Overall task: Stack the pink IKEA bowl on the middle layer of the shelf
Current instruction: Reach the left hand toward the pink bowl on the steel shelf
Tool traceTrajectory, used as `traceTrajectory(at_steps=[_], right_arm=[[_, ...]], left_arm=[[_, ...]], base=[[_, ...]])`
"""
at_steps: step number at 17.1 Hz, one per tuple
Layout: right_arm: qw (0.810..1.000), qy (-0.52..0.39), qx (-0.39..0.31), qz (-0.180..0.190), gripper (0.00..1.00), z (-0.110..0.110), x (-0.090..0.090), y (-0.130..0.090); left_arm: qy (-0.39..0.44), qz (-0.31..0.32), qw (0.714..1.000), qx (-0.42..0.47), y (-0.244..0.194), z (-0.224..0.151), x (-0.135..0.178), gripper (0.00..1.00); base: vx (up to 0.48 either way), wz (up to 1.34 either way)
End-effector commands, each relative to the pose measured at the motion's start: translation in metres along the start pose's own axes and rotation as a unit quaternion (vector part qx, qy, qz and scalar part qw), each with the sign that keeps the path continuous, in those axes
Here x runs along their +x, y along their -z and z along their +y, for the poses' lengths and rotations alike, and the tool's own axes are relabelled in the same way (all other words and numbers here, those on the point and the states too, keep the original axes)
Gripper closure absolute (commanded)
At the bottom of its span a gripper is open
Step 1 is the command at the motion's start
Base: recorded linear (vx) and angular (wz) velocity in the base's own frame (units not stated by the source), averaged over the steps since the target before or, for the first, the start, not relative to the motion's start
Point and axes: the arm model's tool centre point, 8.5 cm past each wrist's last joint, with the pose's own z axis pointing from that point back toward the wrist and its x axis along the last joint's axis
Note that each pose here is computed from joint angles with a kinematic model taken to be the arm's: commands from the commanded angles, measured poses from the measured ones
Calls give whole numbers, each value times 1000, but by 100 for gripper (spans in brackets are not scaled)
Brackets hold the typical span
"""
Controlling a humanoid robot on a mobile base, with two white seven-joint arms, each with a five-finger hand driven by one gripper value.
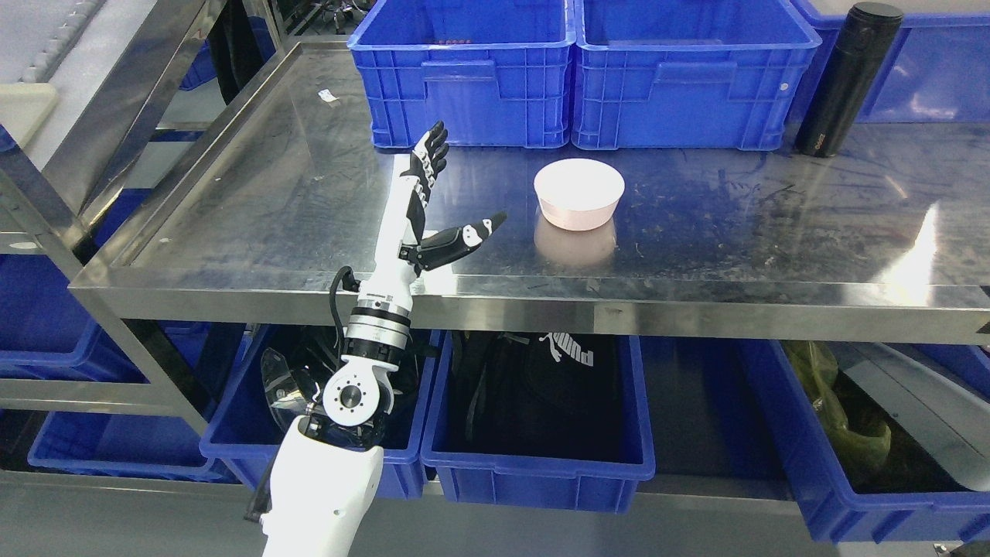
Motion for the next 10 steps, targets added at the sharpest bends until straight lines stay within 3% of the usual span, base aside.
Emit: traceTrajectory(at_steps=[1,4,6,8,10], right_arm=[[1000,0,-9,-9,0,-11,6,3],[1000,-1,-9,-9,0,-11,6,3],[1000,-1,-9,-9,0,-11,6,3],[1000,-1,-9,-9,0,-11,6,3],[1000,-1,-9,-9,0,-11,6,3]], left_arm=[[3,-2,1000,2,4,9,2,0],[21,-52,998,-32,36,12,34,0],[111,-73,989,-60,52,46,53,0],[276,-71,949,-134,71,71,75,1],[406,-36,882,-235,90,75,91,1]], base=[[-3,17],[-1,6],[0,0],[0,5],[0,0]])
